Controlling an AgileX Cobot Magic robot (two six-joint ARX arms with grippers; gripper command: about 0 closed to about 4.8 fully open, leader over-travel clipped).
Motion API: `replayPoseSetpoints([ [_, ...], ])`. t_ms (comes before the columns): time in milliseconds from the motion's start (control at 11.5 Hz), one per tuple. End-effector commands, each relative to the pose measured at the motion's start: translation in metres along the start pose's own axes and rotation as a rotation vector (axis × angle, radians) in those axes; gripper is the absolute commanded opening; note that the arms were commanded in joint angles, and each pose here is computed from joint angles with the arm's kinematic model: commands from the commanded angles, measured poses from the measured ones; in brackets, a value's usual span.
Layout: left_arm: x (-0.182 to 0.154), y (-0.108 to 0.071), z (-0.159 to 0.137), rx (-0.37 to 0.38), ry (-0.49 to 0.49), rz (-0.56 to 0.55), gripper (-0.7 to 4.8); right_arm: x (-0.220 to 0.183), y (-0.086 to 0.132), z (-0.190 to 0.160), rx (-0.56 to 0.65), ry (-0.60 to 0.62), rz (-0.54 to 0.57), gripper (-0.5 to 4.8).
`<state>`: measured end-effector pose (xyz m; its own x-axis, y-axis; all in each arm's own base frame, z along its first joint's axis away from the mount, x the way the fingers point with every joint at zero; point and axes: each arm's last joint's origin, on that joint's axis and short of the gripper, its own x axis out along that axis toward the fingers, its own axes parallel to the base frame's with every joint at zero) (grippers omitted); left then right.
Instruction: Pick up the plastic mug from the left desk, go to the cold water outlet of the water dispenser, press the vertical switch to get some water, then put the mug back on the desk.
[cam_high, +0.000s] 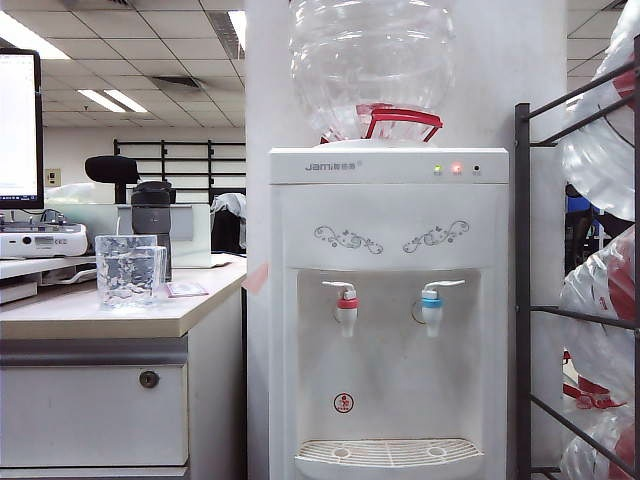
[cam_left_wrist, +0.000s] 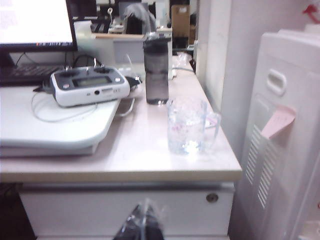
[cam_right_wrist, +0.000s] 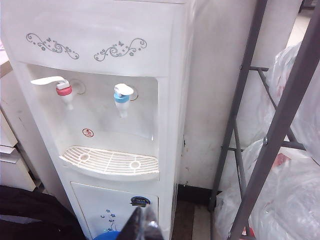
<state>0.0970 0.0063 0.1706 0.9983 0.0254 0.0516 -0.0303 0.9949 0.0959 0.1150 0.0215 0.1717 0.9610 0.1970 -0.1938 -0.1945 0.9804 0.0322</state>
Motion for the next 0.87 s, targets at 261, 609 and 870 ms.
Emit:
replayPoseSetpoints([
  [261,0.000,0.000,-0.003,0.002,0.031,0.005,-0.04,0.000,0.000,0.003,-0.003,-0.020,0.000,-0.05],
  [609,0.000,0.000,-0.003,0.002,0.032,0.005,-0.04,-0.018,-0.002,0.011,-0.005,-0.195,-0.023,-0.05],
  [870,0.000,0.000,-0.003,0.002,0.032,0.005,-0.04,-0.020,-0.012,-0.006,0.000,-0.242,-0.104,-0.05],
])
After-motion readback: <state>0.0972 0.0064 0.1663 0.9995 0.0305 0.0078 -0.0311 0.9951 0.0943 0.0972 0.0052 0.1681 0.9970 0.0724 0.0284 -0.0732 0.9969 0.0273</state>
